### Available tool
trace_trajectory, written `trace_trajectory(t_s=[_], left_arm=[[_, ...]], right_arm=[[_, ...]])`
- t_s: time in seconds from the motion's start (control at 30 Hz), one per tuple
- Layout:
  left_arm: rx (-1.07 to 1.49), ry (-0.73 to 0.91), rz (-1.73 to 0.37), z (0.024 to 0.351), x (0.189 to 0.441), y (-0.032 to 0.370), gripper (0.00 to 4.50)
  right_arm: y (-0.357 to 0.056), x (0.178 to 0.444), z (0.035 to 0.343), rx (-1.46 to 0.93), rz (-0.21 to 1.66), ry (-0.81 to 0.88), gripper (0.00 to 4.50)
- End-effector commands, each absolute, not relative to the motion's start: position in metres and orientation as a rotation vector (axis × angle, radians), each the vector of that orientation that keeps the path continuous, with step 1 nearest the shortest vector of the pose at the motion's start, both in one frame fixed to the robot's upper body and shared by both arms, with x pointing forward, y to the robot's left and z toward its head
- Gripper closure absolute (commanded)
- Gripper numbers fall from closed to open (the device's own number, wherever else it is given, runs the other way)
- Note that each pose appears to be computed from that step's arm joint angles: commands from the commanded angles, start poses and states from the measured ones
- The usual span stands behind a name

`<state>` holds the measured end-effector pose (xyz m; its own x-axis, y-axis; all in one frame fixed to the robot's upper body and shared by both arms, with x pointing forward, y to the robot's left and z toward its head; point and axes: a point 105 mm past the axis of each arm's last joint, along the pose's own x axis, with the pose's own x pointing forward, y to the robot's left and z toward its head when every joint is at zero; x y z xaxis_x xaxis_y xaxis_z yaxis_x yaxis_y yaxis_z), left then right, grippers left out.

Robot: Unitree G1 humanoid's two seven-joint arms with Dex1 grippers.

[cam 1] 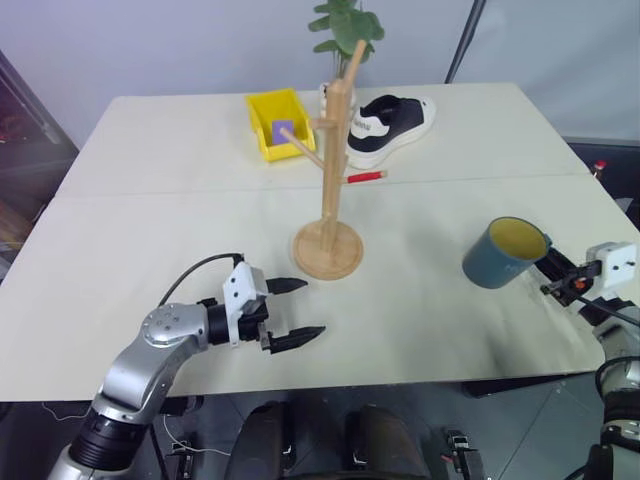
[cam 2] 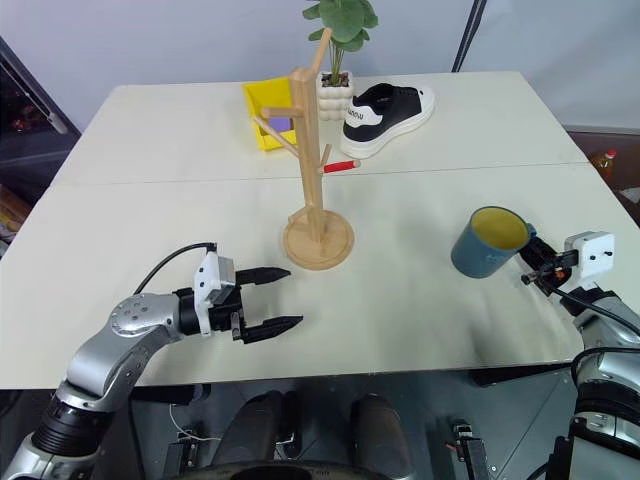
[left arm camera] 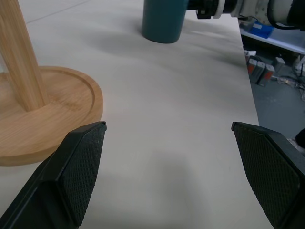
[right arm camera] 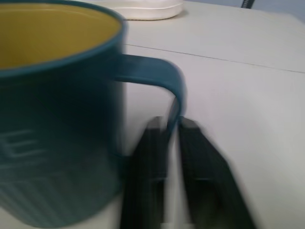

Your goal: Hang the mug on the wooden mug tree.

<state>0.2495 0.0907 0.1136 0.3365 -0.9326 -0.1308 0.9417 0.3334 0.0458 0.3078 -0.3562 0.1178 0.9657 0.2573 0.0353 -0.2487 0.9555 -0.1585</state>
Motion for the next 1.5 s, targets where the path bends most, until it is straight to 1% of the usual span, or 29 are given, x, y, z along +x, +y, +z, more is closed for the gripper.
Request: trace_trajectory(t_s=[0.03,0.17,0.23,0.37,0.5,0.73,1.0,1.1,1.5], left_arm=[[0.134,0.034,-1.221,0.124,0.249,0.092,0.0],[0.131,0.034,-1.215,0.124,0.248,0.093,0.0],[0.13,0.035,-1.209,0.123,0.248,0.095,0.0],[0.131,0.038,-1.194,0.122,0.25,0.099,0.0],[0.13,0.034,-1.178,0.122,0.255,0.102,0.0],[0.094,-0.008,-1.147,0.132,0.263,0.108,0.0],[0.021,-0.054,-1.116,0.15,0.264,0.118,0.0],[-0.006,-0.081,-1.1,0.162,0.263,0.124,0.0],[-0.035,-0.131,-1.079,0.187,0.26,0.128,0.0]], right_arm=[[-0.356,0.306,0.13,-0.173,0.268,-0.09,4.47],[-0.344,0.303,0.14,-0.229,0.303,-0.114,4.47],[-0.331,0.301,0.151,-0.282,0.341,-0.134,4.47],[-0.291,0.291,0.174,-0.408,0.457,-0.179,4.47],[-0.255,0.284,0.188,-0.476,0.555,-0.201,4.47],[-0.203,0.282,0.222,-0.59,0.718,-0.251,4.47],[-0.171,0.294,0.251,-0.723,0.795,-0.257,4.47],[-0.159,0.301,0.261,-0.759,0.815,-0.275,4.47],[-0.135,0.322,0.277,-0.823,0.869,-0.305,4.47]])
